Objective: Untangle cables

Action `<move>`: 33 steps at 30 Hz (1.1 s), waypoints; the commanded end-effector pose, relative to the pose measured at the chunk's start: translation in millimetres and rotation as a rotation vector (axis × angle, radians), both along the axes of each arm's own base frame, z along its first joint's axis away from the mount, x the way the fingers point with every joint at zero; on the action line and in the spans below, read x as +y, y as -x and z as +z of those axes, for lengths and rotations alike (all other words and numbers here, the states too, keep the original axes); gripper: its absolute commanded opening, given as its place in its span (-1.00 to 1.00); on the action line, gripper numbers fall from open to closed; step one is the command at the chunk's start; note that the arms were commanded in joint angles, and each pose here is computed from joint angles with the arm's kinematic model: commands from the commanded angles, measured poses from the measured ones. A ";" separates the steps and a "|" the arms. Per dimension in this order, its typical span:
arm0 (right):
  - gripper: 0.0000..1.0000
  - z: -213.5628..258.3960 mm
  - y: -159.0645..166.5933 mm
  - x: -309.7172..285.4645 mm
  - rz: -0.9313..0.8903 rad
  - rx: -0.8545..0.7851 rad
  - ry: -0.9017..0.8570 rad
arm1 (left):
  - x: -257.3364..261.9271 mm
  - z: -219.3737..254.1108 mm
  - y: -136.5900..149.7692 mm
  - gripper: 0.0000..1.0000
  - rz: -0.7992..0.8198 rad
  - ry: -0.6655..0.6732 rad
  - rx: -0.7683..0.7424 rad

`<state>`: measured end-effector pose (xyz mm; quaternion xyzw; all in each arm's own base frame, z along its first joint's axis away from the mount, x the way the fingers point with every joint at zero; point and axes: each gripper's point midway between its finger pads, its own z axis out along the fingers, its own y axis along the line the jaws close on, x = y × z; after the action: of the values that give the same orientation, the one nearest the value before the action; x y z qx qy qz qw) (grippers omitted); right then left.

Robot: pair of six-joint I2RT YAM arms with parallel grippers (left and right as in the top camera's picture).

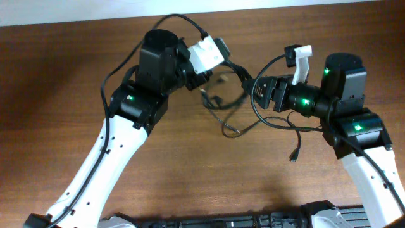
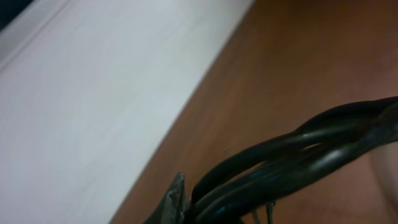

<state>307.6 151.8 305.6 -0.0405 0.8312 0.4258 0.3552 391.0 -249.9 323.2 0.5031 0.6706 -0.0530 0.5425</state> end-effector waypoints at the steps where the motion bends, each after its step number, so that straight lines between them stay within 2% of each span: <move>1: 0.46 -15.6 -15.1 -20.5 -0.131 0.030 0.094 | -41.5 10.8 48.2 -1.00 -0.329 0.158 0.093; 3: 0.47 -39.6 -22.6 -35.9 -0.216 0.102 0.170 | -46.4 14.2 57.0 -1.00 -0.385 0.181 0.102; 6: 0.48 -77.2 -29.6 -61.3 -0.334 0.213 0.299 | -45.1 18.4 59.2 -1.00 -0.388 0.184 0.093; 10: 0.47 -119.4 -32.1 -89.1 -0.437 0.339 0.454 | -32.9 54.9 73.5 -1.00 -0.387 0.212 -0.004; 16: 0.47 -131.4 -35.1 -95.2 -0.457 0.368 0.493 | 24.6 104.1 79.9 -1.00 -0.271 0.237 -0.138; 21: 0.47 -131.4 -35.1 -95.2 -0.457 0.369 0.492 | 68.6 117.1 67.5 -1.00 -0.149 0.232 -0.187; 24: 0.48 -131.1 -34.6 -91.7 -0.442 0.370 0.478 | 76.0 114.9 63.9 -1.00 -0.126 0.229 -0.179; 30: 0.50 -115.0 -32.7 -53.8 -0.187 0.259 0.401 | 76.8 110.3 63.3 -1.00 -0.117 0.224 -0.159; 33: 0.50 -111.5 -32.5 -51.1 -0.165 0.241 0.400 | 77.9 107.6 62.9 -1.00 -0.108 0.220 -0.148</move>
<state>337.7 94.2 183.8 0.0393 0.9414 0.2098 0.2611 334.1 -175.0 422.0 0.4838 0.5950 -0.1185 0.6307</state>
